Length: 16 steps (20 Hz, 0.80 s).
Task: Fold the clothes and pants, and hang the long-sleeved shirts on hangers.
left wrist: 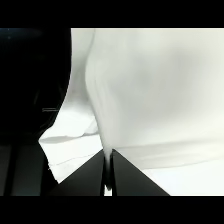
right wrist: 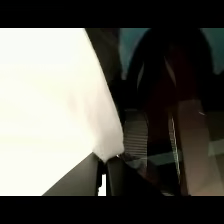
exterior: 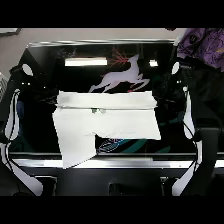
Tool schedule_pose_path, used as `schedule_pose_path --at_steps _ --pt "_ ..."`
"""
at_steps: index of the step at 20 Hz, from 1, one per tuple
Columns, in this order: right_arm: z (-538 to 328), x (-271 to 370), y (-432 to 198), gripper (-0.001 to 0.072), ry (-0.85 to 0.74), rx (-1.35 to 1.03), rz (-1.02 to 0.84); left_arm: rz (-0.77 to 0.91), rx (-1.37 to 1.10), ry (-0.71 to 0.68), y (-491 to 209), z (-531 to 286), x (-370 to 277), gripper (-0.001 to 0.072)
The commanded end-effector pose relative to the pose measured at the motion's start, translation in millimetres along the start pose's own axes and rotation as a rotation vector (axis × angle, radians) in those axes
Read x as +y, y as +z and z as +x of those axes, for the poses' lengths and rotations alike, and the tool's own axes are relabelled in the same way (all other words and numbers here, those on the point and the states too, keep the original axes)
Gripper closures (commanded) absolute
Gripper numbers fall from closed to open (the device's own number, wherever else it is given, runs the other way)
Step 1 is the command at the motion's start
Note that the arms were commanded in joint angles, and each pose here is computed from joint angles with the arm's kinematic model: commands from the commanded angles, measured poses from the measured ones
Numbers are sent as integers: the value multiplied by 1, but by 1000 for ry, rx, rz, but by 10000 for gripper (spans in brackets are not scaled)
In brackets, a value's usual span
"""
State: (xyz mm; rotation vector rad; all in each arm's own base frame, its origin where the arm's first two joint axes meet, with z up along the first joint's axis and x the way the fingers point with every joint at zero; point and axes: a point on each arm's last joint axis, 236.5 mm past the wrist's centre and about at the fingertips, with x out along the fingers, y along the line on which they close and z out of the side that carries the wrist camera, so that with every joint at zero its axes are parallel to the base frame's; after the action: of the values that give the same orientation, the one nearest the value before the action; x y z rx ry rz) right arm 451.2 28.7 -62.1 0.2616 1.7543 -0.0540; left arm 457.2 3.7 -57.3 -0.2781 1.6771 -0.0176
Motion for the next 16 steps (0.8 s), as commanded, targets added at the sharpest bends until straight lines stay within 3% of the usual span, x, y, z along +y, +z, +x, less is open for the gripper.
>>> schedule_pose_path --at_steps 1,3,4,5,6,7,10,13,16 --pt "11 7 -7 683 -10 42 -12 1 31 11 -3 9 3 691" --pt "19 11 -9 675 -18 62 -20 -3 43 11 -3 15 3 648" --pt "21 10 -10 559 -23 69 -20 -17 41 11 -2 16 3 461" --pt "20 10 -10 411 -21 71 -29 -30 33 11 0 16 3 205" --pt "17 10 -13 259 -21 75 -79 -30 17 10 3 12 3 38" --pt "11 7 -15 222 -34 72 -134 -28 -8 8 7 2 4 27" --pt "-39 -7 -6 231 0 -74 -172 -42 -104 30 8 -43 25 27" --pt "-85 -32 -16 232 179 -169 -129 -131 -136 48 -22 -74 64 29" --pt "-78 -65 -58 232 348 -146 -16 -247 -108 9 -89 -56 92 29"
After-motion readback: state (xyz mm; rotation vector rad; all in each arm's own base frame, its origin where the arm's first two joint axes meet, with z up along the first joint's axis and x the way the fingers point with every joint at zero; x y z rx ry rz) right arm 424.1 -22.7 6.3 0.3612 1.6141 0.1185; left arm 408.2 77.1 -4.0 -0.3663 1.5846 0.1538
